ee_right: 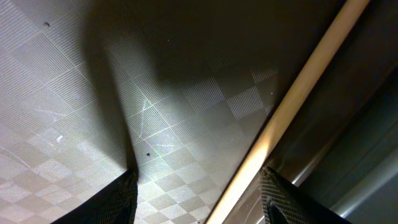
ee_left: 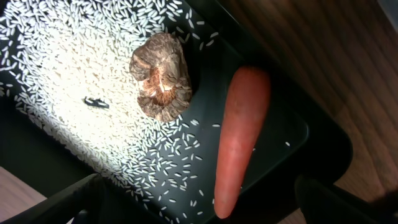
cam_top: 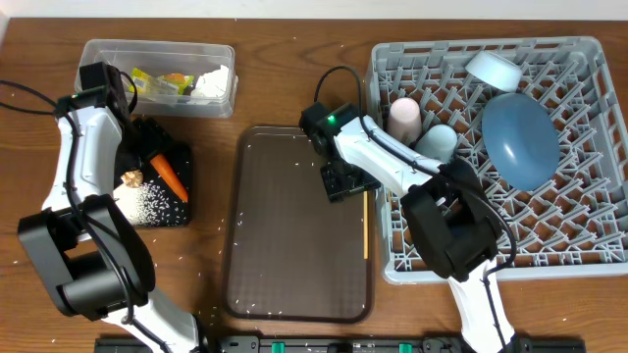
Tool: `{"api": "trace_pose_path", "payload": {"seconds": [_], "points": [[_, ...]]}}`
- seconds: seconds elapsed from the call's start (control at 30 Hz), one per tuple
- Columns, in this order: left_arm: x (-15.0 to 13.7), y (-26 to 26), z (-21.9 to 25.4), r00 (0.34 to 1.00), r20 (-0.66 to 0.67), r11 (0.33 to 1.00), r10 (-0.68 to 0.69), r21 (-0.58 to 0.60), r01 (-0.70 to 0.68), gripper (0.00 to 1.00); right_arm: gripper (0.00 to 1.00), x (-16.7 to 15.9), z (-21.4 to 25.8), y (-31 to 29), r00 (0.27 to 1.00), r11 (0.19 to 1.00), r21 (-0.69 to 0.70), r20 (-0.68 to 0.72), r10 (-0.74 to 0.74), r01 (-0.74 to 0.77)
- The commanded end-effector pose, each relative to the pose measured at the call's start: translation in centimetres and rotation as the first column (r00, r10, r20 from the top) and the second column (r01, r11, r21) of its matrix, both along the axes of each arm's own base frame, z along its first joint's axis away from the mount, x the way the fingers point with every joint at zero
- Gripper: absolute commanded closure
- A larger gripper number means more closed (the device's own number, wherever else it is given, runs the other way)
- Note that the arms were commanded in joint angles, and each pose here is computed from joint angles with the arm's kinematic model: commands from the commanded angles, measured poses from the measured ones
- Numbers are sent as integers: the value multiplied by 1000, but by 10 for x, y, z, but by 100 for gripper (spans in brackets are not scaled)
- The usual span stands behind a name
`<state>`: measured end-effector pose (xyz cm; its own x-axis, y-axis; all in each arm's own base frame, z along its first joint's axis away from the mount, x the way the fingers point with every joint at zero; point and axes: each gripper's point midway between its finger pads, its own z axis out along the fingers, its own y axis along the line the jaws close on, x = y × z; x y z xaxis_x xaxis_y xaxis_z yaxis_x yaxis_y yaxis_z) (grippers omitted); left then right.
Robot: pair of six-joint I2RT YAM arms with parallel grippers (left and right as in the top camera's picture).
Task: Sort waste into correct bins and load items into the dishwasher rack
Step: 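Lower the right gripper and grasp the last wooden chopstick on the brown tray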
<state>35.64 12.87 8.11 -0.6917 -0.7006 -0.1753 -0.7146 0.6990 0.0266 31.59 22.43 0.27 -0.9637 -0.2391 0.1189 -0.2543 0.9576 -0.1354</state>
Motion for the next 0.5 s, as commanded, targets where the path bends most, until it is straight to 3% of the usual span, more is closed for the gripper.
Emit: {"api": "trace_pose_path", "payload": {"seconds": [0.0, 0.1, 0.17, 0.23, 0.47], "points": [[-2, -1, -6, 1000, -18, 1000, 1, -5, -1, 2, 40, -12, -23, -2, 997, 999, -32, -65, 31, -33], [-2, -1, -6, 1000, -18, 1000, 1, -4, -1, 2, 45, -14, -24, 2, 995, 998, -8, -79, 66, -67], [-2, -1, -6, 1000, -18, 1000, 1, -4, -1, 2, 59, -14, -24, 5, 993, 996, 5, -81, 88, -88], [-2, -1, -6, 1000, -18, 1000, 1, -4, -1, 2, 64, -15, -24, 7, 991, 994, 15, -83, 109, -108], [-2, -1, -6, 1000, -18, 1000, 1, -4, -1, 2, 63, -18, -25, 15, 979, 983, 51, -92, 179, -175]]}}
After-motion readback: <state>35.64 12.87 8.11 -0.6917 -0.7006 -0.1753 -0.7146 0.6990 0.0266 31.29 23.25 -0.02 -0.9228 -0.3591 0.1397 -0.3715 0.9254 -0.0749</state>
